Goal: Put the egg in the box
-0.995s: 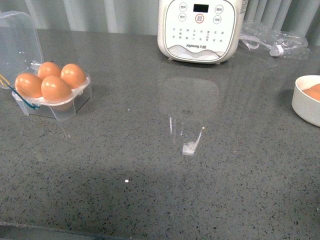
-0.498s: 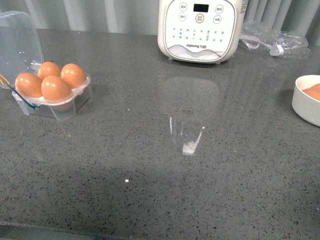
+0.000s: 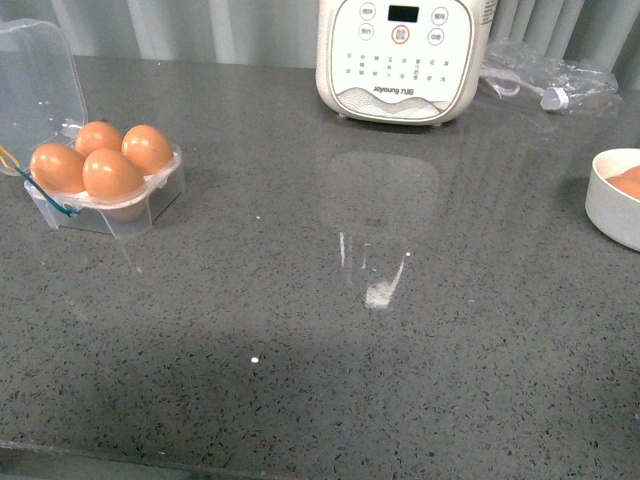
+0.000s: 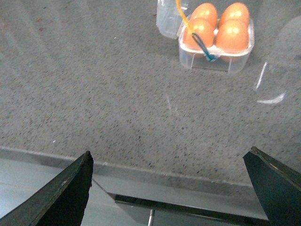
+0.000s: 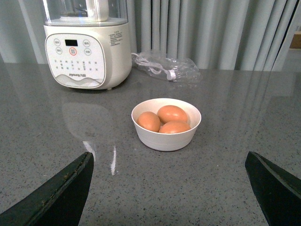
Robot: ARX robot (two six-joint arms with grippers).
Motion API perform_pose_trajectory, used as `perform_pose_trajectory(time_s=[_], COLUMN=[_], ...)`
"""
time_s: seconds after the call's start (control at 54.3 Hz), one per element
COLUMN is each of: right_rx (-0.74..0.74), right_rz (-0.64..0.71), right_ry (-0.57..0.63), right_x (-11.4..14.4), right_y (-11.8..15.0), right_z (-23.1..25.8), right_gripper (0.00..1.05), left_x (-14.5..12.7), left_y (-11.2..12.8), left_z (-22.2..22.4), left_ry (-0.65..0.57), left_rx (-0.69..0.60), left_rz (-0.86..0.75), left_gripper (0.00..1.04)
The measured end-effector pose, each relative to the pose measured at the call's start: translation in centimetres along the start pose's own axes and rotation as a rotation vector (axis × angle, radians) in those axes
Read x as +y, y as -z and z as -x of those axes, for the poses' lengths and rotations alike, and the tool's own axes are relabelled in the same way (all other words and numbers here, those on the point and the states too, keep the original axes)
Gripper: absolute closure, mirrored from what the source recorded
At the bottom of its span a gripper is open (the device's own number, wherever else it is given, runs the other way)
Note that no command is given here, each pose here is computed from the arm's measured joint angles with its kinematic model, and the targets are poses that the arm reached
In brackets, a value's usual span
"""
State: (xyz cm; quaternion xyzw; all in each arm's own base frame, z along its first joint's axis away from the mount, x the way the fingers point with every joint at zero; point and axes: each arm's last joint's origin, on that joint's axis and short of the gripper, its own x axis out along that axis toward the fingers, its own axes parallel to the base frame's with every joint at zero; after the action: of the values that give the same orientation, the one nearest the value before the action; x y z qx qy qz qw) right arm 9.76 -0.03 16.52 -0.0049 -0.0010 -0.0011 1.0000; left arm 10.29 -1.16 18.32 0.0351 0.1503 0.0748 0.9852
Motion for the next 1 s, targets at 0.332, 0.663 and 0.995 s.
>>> perform_pose_trajectory(time_s=[0.332, 0.663, 0.995], right_rx=[0.000, 0.000, 0.000], right_rz=[0.000, 0.000, 0.000], right_ry=[0.000, 0.000, 0.000], right_x=[0.0, 0.0, 0.0], right_y=[0.0, 0.0, 0.0], right_z=[0.0, 0.0, 0.0], right_gripper=[0.07, 0.07, 0.07], left_x=[2.9, 8.5, 10.6], left_y=[-3.7, -7.7, -8.6], left_z=[-4.7, -13.5, -21.0], left_ry=[0.012, -0.069, 0.061], left_rx=[-0.078, -0.068, 0.006], left_rz=[0.057, 0.040, 0.076], left_gripper=[0.07, 0.07, 0.07])
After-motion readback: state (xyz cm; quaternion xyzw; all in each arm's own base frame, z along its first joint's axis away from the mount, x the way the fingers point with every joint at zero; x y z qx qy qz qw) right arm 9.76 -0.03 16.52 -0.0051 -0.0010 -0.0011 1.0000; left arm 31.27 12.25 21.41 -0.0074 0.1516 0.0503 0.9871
